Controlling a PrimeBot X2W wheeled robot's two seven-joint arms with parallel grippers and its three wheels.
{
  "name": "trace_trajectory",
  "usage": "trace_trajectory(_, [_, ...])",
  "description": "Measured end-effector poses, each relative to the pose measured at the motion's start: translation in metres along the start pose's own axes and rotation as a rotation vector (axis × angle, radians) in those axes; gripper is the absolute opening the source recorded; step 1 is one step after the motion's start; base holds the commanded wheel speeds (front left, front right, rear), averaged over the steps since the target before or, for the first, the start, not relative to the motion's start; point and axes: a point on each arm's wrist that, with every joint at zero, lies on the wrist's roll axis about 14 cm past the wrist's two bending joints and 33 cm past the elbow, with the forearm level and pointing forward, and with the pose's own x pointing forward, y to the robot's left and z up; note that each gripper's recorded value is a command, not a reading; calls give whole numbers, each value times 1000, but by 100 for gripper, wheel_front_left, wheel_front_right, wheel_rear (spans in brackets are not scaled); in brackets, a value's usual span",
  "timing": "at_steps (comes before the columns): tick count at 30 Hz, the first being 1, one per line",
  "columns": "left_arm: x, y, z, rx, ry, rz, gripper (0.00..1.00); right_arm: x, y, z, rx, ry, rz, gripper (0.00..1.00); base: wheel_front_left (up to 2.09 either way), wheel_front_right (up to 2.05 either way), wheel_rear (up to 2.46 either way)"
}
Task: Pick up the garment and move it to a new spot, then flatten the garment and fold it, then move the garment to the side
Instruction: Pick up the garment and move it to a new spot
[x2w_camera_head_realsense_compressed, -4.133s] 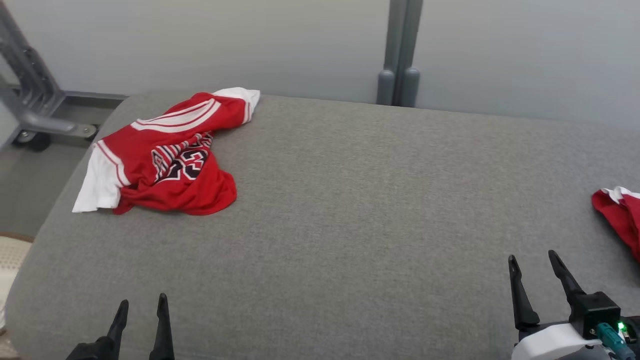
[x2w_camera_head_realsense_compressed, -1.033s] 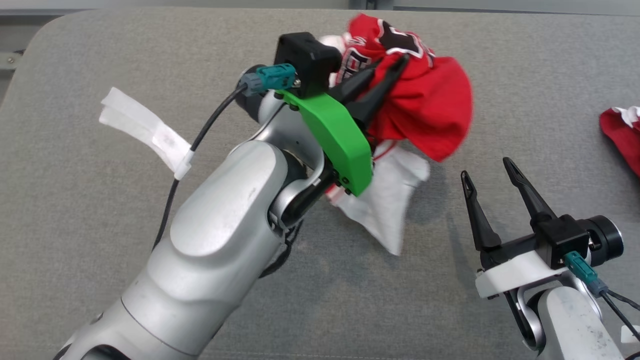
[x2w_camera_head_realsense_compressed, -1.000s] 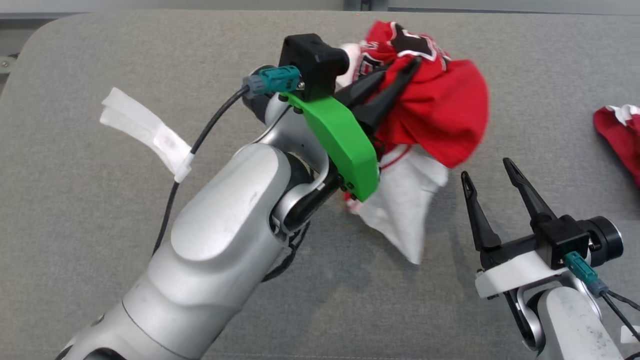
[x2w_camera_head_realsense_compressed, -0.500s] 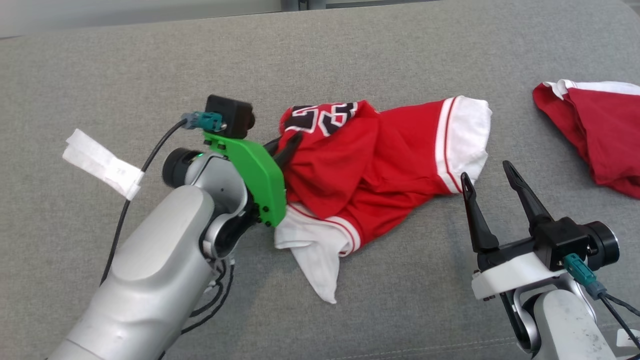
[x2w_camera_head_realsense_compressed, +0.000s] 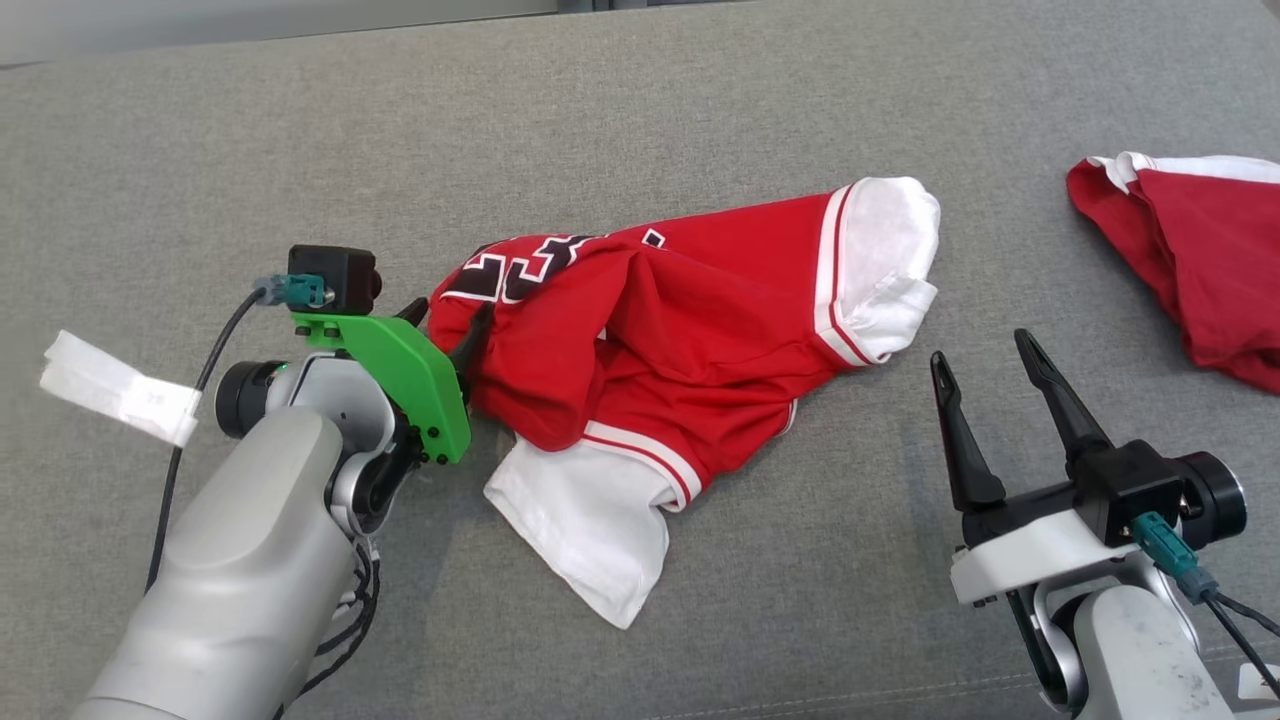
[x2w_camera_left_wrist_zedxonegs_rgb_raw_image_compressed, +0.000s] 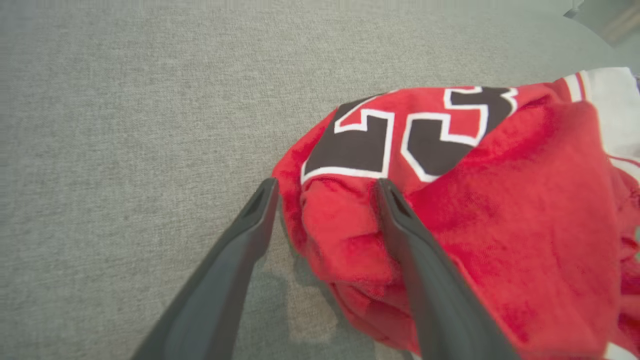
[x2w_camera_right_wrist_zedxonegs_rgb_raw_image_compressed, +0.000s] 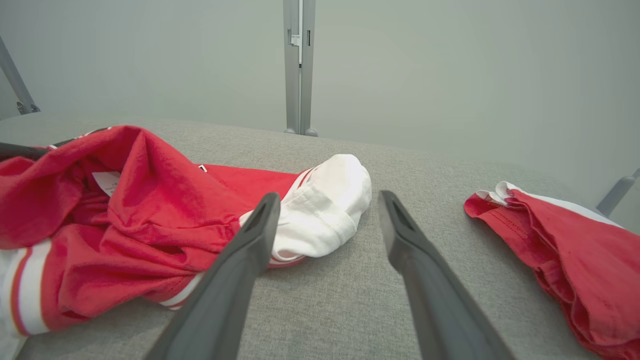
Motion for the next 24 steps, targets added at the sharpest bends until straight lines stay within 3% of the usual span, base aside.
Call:
trace_trajectory(9, [-39,0,26,-45,-273,36,100,-13,-6,7,-13,-10,-20,100,0,0,0])
trace_trajectory(12, [-56,-17,26,-69,-322,21,100,-19,-9,8,-14,-11,-35,100,0,0,0])
trace_trajectory(19, [-73,-62,7,-108,-322,-31,100,-23,-10,7,-3,-8,-47,100,0,0,0])
trace_trajectory(24, [-68,-76,-5,-73,-288,-43,100,-24,-11,6,3,-3,-53,100,0,0,0])
